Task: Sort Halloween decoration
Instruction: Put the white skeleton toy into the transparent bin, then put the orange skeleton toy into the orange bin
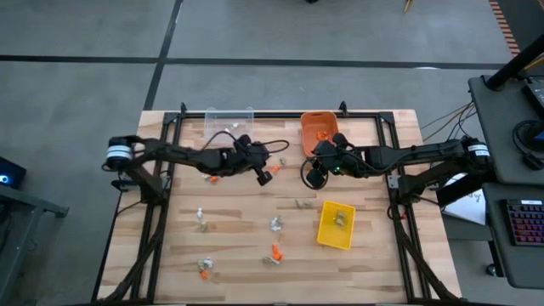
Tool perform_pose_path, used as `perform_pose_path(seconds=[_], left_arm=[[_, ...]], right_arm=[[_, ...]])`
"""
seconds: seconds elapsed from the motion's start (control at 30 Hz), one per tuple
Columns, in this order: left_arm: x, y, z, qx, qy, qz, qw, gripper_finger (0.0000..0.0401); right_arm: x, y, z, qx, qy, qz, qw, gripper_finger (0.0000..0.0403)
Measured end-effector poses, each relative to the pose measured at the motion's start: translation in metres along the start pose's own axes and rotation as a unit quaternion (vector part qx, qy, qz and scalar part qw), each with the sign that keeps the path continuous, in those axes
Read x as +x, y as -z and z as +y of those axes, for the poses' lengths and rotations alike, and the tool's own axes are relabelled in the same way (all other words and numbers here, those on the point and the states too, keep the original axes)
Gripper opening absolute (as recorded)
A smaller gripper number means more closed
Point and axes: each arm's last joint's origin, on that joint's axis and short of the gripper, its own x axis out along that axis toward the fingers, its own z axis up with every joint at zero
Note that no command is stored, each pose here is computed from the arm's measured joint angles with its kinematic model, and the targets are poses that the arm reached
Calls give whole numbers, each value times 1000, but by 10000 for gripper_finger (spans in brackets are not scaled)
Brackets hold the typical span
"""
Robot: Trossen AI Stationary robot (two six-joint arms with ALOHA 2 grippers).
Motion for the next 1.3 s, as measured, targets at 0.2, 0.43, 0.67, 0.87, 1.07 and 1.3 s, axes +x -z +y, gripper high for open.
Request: perform_pose_path(seconds=[0.2, 0.43, 0.67, 0.87, 1.07, 1.3], left_arm=[[-39, -14, 39, 50, -52, 18, 997, 0], [-54, -10, 118, 40, -154, 89, 983, 0], [-45, 8, 183, -45, -169, 148, 973, 0], [-38, 15, 190, -53, -165, 167, 971, 0], [-38, 18, 189, -50, -162, 182, 968, 7], [-39, 20, 188, -52, -155, 196, 967, 39]], right_arm=[[0, 0, 0, 4, -1, -2, 1000, 114], [0, -2, 1, 11, -4, -9, 1000, 119], [0, -2, 1, 11, -3, -9, 1000, 111], [0, -1, 1, 8, -3, -8, 1000, 110], [0, -1, 1, 7, -3, -8, 1000, 117], [0, -2, 1, 9, -5, -12, 1000, 125]])
